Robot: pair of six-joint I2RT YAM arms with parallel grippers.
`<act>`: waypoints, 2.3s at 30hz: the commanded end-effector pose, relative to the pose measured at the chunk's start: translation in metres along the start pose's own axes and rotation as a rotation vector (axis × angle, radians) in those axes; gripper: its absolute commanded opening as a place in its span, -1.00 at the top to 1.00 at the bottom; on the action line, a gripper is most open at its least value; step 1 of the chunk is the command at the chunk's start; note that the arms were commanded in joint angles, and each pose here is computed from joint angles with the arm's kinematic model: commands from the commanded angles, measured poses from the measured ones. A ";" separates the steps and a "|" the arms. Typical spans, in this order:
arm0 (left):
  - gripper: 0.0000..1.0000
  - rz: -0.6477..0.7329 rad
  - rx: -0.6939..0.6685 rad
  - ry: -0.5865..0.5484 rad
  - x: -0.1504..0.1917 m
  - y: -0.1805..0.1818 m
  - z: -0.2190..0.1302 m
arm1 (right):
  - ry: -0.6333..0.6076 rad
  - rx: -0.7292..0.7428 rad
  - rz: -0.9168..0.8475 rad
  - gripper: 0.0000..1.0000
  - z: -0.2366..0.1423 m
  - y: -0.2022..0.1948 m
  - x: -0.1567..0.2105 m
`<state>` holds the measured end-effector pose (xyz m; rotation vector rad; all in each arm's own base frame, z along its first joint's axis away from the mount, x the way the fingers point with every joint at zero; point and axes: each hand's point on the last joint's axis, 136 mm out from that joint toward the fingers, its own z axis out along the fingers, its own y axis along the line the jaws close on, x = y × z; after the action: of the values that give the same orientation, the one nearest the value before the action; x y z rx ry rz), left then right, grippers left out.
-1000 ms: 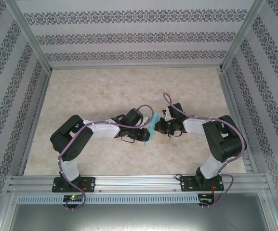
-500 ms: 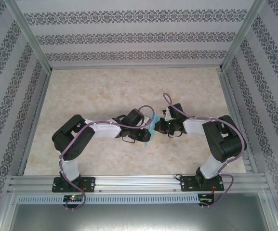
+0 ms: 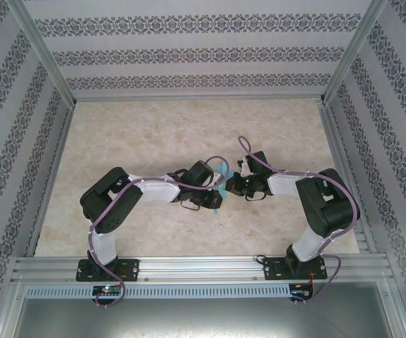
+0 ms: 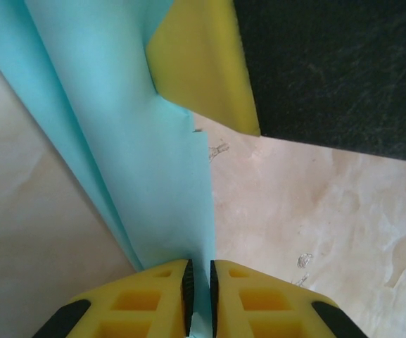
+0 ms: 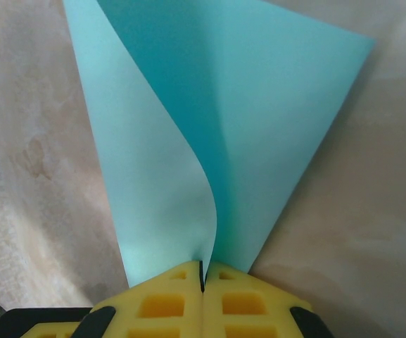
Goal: Fold a paper plane with a square sheet of paper (pick it up from the middle)
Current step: Fold the wing for the fifth time at the center of the table.
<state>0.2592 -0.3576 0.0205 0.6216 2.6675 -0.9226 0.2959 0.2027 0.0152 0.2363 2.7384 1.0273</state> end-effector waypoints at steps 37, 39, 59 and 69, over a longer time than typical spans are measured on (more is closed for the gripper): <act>0.60 0.057 -0.093 0.133 0.050 0.029 0.017 | 0.028 -0.118 0.157 0.91 0.011 0.001 0.013; 0.60 0.056 -0.081 0.126 0.047 0.025 0.014 | 0.037 -0.077 0.159 0.91 0.014 -0.009 0.018; 0.37 -0.002 -0.113 -0.037 0.010 -0.006 -0.026 | 0.081 0.108 0.135 0.92 0.018 -0.050 0.040; 0.35 0.038 -0.200 -0.014 0.024 -0.009 -0.020 | 0.078 0.098 0.136 0.93 0.018 -0.047 0.039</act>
<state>0.2325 -0.3497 0.0307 0.6279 2.6702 -0.7127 0.2909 0.2155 0.0137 0.2951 2.6968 1.1943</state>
